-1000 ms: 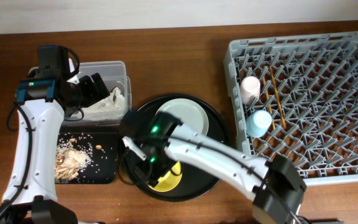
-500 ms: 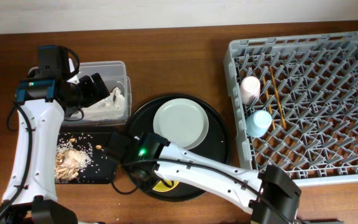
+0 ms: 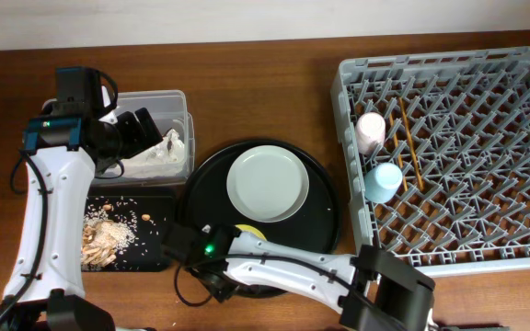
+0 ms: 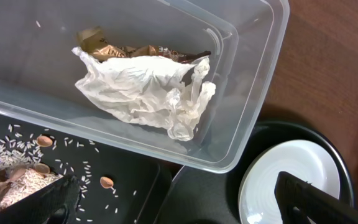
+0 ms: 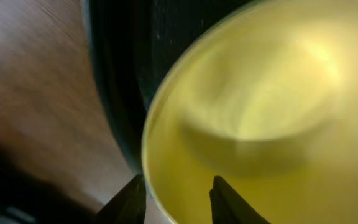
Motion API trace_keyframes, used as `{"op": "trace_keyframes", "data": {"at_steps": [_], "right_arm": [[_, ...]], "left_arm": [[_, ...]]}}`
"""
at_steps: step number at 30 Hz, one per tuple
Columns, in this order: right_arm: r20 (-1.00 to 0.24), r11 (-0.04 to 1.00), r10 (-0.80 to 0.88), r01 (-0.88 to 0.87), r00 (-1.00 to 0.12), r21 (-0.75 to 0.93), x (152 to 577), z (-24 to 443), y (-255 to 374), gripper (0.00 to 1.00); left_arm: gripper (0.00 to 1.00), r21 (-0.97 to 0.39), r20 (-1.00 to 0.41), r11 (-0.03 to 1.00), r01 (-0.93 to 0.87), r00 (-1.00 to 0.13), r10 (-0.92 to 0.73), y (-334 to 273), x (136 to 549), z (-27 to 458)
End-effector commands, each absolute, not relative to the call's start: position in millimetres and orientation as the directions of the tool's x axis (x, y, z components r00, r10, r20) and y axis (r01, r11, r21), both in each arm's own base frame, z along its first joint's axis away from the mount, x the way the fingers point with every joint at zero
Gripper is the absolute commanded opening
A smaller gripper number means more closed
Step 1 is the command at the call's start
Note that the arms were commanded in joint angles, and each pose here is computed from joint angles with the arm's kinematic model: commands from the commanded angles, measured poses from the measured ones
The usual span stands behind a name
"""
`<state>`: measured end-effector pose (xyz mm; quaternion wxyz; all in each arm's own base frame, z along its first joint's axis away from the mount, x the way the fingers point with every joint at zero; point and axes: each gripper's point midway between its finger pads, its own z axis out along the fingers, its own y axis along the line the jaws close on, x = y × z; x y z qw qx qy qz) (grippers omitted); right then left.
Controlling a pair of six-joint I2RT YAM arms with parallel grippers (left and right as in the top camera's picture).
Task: Sort waste into correct bins and load items into the dishwasher rack
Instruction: 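Move the right gripper to the yellow bowl on the round tray, then grasp the yellow bowl rim with the right gripper and lift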
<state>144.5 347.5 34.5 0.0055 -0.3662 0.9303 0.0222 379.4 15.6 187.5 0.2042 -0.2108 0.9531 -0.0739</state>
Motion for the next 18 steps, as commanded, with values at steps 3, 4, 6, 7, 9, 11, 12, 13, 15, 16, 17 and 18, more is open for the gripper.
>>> {"op": "trace_keyframes", "data": {"at_steps": [3,4,6,7,9,11,12,13,15,16,17,18], "right_arm": [[-0.018,0.736,-0.676,-0.676,-0.737,0.023,142,20,342,0.33],[-0.023,0.736,-0.676,-0.677,-0.736,0.016,144,20,342,0.33],[-0.024,0.737,-0.676,-0.676,-0.737,0.009,145,20,341,0.33],[-0.023,0.737,-0.676,-0.676,-0.737,0.009,145,20,341,0.33],[-0.023,0.737,-0.676,-0.676,-0.737,0.009,145,21,341,0.33],[-0.026,0.737,-0.676,-0.676,-0.737,0.011,145,22,342,0.33],[-0.03,0.737,-0.676,-0.676,-0.737,0.013,146,23,343,0.33],[-0.036,0.737,-0.675,-0.676,-0.737,0.016,147,25,345,0.32],[-0.051,0.736,-0.675,-0.677,-0.736,0.023,149,30,351,0.32],[-0.057,0.736,-0.675,-0.677,-0.736,0.025,150,33,353,0.31],[-0.06,0.736,-0.674,-0.676,-0.736,0.026,151,35,355,0.26],[-0.062,0.735,-0.675,-0.677,-0.735,0.027,151,36,355,0.21]], "left_arm": [[0.99,-0.225,-0.385,0.904,-0.364,-0.819,-0.426,18,381,197],[0.99,-0.225,-0.385,0.904,-0.364,-0.819,-0.426,18,381,197],[0.99,-0.226,-0.385,0.904,-0.364,-0.819,-0.426,18,381,197],[0.99,-0.225,-0.385,0.904,-0.364,-0.819,-0.426,18,381,197],[0.99,-0.226,-0.385,0.904,-0.364,-0.819,-0.426,18,381,197],[0.99,-0.225,-0.385,0.904,-0.364,-0.819,-0.426,18,381,197],[0.99,-0.225,-0.385,0.904,-0.364,-0.819,-0.426,18,381,197],[0.99,-0.225,-0.385,0.904,-0.364,-0.819,-0.426,18,381,197],[0.99,-0.225,-0.385,0.904,-0.364,-0.819,-0.426,18,381,197],[0.99,-0.225,-0.385,0.904,-0.364,-0.819,-0.426,18,381,197],[0.99,-0.225,-0.385,0.904,-0.364,-0.819,-0.426,18,381,197],[0.99,-0.226,-0.385,0.904,-0.364,-0.819,-0.426,18,381,197]]}}
